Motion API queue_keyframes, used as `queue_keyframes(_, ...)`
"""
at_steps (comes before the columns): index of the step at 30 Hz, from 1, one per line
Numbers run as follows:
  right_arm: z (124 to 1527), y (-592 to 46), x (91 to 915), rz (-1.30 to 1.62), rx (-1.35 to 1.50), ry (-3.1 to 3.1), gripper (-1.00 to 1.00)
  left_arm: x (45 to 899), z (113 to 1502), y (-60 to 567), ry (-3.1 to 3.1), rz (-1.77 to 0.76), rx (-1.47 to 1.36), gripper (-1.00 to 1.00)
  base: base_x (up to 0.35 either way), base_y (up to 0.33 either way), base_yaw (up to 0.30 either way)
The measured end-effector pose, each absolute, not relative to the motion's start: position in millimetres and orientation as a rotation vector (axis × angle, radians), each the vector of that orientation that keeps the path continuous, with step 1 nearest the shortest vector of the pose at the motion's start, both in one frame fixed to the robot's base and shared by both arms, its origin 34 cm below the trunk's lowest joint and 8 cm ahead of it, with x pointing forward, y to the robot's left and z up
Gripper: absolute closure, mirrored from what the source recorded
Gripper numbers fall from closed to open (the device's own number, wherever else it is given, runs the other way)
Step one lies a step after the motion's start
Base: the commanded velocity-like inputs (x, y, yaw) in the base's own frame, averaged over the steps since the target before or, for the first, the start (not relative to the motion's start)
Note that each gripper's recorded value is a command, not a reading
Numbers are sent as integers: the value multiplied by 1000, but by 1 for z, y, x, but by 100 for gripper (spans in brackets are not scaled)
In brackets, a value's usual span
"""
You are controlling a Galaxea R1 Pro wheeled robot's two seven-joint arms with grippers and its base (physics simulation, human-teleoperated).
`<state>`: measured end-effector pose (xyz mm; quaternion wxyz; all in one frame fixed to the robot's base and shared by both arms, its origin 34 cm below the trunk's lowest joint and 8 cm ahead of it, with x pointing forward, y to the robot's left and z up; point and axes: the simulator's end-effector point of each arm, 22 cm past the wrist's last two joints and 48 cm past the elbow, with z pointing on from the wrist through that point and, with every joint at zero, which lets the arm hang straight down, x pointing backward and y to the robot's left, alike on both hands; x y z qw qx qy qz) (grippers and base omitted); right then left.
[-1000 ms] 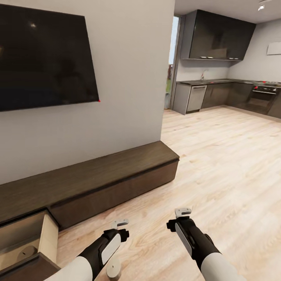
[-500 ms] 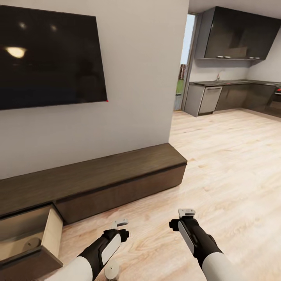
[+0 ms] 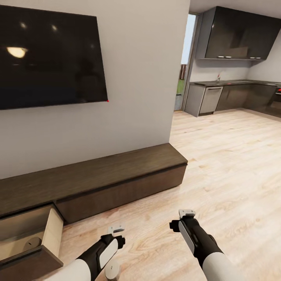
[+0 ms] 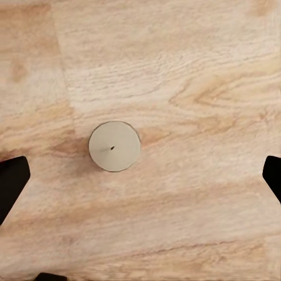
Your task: Place each of the two pumpkins and all three candles from the living room inside a cabinet in the living room (use any cabinet), then make sure every cabinet is closed, and position the cauldron so it is next to a table in the living room.
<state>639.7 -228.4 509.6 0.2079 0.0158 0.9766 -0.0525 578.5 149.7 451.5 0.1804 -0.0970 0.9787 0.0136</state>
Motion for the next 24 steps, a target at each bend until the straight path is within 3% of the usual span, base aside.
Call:
queue_keyframes(11, 549, -221, 667, -116, 44, 2617, -100, 558, 430, 164, 2778, 37, -304, -100, 0, 0, 0)
queue_keyframes(24, 653, -178, 623, -4, -61, 2537, -100, 563, 430, 169, 2755, 8, -310, -100, 0, 0, 0)
